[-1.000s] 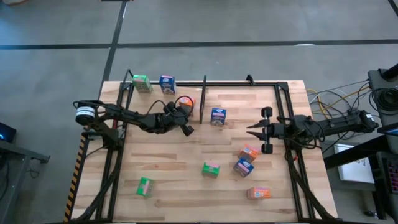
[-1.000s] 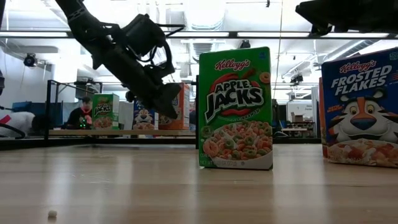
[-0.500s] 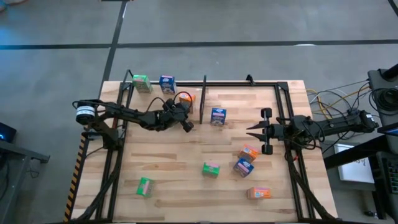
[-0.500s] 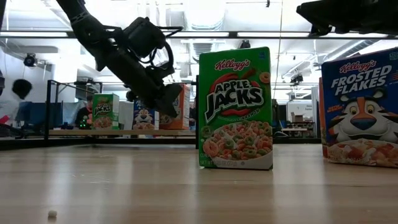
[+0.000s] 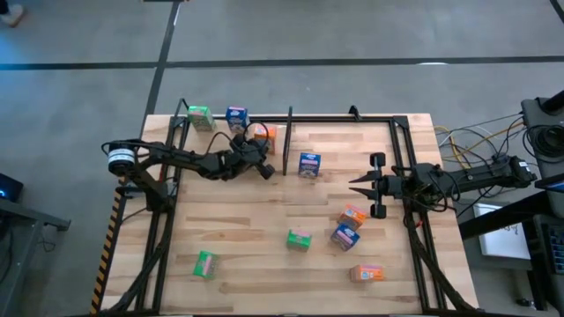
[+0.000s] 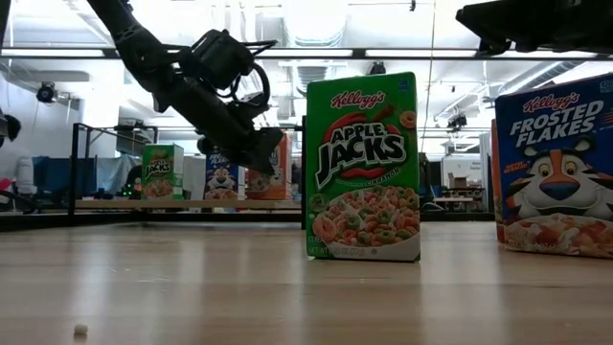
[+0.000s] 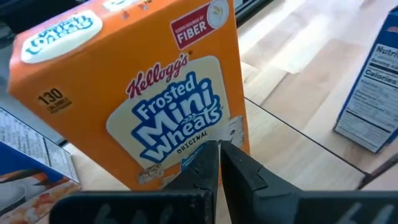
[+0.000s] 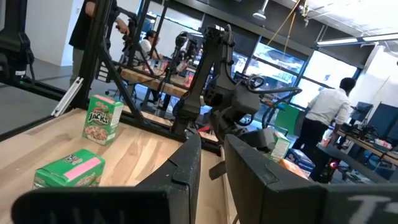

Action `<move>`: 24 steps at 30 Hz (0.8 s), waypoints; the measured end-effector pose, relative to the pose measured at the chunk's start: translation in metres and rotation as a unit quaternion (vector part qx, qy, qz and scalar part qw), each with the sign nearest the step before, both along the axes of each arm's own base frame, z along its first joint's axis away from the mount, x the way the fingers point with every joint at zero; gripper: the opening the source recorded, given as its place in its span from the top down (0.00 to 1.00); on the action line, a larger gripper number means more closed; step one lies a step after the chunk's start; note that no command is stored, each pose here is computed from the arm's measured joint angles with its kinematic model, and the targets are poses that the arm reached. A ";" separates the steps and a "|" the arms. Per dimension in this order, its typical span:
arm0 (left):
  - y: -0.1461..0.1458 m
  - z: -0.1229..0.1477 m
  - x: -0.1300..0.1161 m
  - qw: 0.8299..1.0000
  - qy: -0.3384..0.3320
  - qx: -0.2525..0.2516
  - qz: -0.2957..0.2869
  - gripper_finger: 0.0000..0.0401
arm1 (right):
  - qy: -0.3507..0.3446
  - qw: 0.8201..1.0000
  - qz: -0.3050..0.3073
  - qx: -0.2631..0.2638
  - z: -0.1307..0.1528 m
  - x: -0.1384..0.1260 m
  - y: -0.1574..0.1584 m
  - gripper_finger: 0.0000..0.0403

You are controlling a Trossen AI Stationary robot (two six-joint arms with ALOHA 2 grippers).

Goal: Stack cereal on shelf
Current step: Put the top left orange cereal box on the shelf

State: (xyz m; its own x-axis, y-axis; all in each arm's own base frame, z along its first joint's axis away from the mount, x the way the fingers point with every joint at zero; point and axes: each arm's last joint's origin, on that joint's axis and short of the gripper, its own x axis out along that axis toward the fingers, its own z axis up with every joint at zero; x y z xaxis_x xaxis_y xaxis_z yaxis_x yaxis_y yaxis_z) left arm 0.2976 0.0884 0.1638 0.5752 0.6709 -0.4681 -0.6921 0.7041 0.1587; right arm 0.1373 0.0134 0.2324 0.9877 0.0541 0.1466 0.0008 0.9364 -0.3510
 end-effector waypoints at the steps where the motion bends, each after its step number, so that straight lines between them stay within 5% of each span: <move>1: 0.000 0.000 0.000 1.000 0.001 0.001 -0.001 1.00 | 0.000 1.000 0.000 0.000 0.000 0.000 0.000 0.84; 12: -0.015 0.033 -0.007 0.992 -0.045 -0.037 -0.115 1.00 | 0.004 1.000 0.001 0.005 -0.001 0.000 0.000 0.84; 19: -0.018 0.087 -0.020 0.984 -0.071 0.020 -0.160 1.00 | 0.004 1.000 0.000 0.003 0.000 0.000 0.000 0.84; 24: -0.012 0.126 -0.022 0.983 0.005 0.054 -0.177 1.00 | 0.004 1.000 -0.001 0.003 0.000 0.000 0.000 0.84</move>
State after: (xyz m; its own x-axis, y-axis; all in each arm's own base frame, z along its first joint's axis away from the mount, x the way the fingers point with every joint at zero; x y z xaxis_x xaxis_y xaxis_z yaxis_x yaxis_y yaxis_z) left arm 0.2759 0.0767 0.2893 0.7769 0.4753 -0.4130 -0.4044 0.8794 0.2513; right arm 0.1375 0.0132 0.2319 0.9888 0.0521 0.1400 -0.0006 0.9384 -0.3455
